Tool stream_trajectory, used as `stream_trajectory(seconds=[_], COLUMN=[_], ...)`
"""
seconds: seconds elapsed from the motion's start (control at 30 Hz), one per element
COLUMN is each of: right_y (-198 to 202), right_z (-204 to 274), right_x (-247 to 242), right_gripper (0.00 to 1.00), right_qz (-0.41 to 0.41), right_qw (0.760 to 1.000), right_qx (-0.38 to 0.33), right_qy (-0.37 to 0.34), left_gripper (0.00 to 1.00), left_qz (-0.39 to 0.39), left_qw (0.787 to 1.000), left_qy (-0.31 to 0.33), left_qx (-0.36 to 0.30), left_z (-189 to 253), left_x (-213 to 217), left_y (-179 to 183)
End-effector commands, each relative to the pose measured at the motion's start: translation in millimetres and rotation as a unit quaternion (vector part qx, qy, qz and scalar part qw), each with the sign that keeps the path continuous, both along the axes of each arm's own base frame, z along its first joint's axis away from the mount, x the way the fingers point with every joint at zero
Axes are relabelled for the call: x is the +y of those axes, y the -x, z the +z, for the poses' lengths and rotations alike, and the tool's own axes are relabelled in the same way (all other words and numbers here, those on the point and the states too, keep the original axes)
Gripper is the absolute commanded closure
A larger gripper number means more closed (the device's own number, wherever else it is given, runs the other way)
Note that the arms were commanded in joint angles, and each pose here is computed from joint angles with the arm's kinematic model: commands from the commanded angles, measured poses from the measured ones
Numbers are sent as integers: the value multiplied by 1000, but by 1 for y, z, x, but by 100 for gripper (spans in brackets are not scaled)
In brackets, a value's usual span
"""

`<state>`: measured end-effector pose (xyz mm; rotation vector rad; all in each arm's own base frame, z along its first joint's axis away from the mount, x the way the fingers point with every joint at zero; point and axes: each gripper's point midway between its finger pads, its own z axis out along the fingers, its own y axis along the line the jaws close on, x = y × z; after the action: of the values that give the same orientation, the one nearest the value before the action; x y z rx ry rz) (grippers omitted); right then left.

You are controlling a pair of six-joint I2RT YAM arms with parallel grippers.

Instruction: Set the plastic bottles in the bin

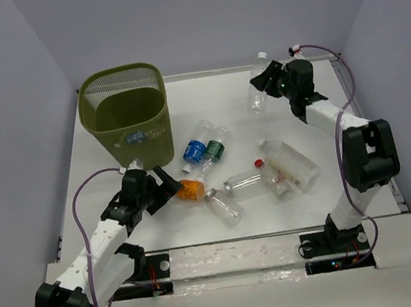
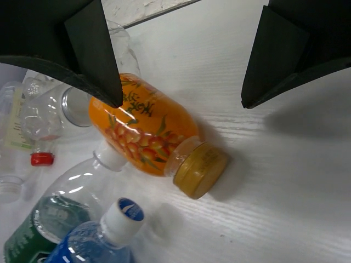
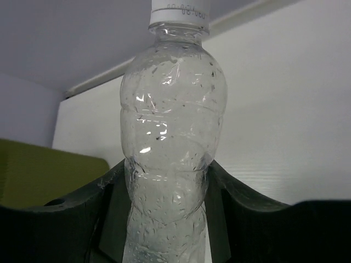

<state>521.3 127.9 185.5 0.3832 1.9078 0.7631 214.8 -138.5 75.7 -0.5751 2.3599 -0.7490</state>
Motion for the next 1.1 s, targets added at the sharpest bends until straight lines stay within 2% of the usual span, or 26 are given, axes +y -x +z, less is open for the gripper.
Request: stream_trajectory(seconds=[0.0, 0.07, 0.23, 0.33, 0.4, 0.47, 0.5, 0.67, 0.7, 0.73, 0.8, 0.83, 0.9, 0.93, 0.97, 1.03, 1.07], right_y=[39, 50, 88, 107, 126, 124, 126, 122, 118, 122, 128, 120, 120, 118, 121, 122, 130], right_z=[134, 173, 264, 269, 286, 281, 296, 303, 280, 300, 292, 273, 270, 263, 263, 250, 265], right_x=[94, 119, 191, 241, 266, 285, 290, 334, 357, 361, 383, 396, 404, 406, 407, 406, 398], right_gripper=[75, 75, 74, 74, 73, 73, 73, 72, 72, 72, 71, 69, 50, 22, 12, 3, 3], right_qz=[108, 131, 197, 276, 296, 303, 303, 316, 330, 324, 335, 335, 334, 335, 332, 340, 339], right_qw=[974, 961, 906, 877, 857, 853, 846, 837, 840, 832, 829, 835, 835, 836, 837, 839, 835], right_qx=[-197, -244, -373, -392, -420, -423, -437, -448, -431, -451, -448, -437, -437, -434, -433, -423, -432], right_qy=[19, 22, 29, 35, 33, 42, 34, 11, 12, 2, -1, 4, 12, 20, 22, 35, 34], left_gripper=[1, 1, 1, 1, 1, 1, 1, 1, 1, 1, 1, 1, 1, 1, 1, 1, 1], left_qz=[30, 27, 23, 30, 37, 39, 44, 45, 45, 46, 47, 47, 46, 46, 46, 45, 45], left_qw=[999, 999, 999, 998, 998, 998, 998, 998, 998, 998, 998, 998, 998, 998, 998, 998, 998], left_qy=[24, 33, 45, 48, 47, 44, 40, 44, 43, 41, 40, 41, 42, 42, 42, 40, 40], left_qx=[4, -10, -8, -13, -17, -18, -18, -19, -18, -18, -19, -24, -27, -27, -27, -24, -24], left_z=[-8, -3, -4, -5, -5, -5, -7, -13, -14, -15, -15, -12, -10, -10, -10, -12, -13], left_x=[-2, -6, -12, -11, -9, -8, -6, -8, -8, -8, -7, -8, -8, -9, -9, -8, -9], left_y=[-4, -9, -9, -11, -12, -13, -14, -17, -18, -18, -19, -20, -21, -22, -22, -21, -22])
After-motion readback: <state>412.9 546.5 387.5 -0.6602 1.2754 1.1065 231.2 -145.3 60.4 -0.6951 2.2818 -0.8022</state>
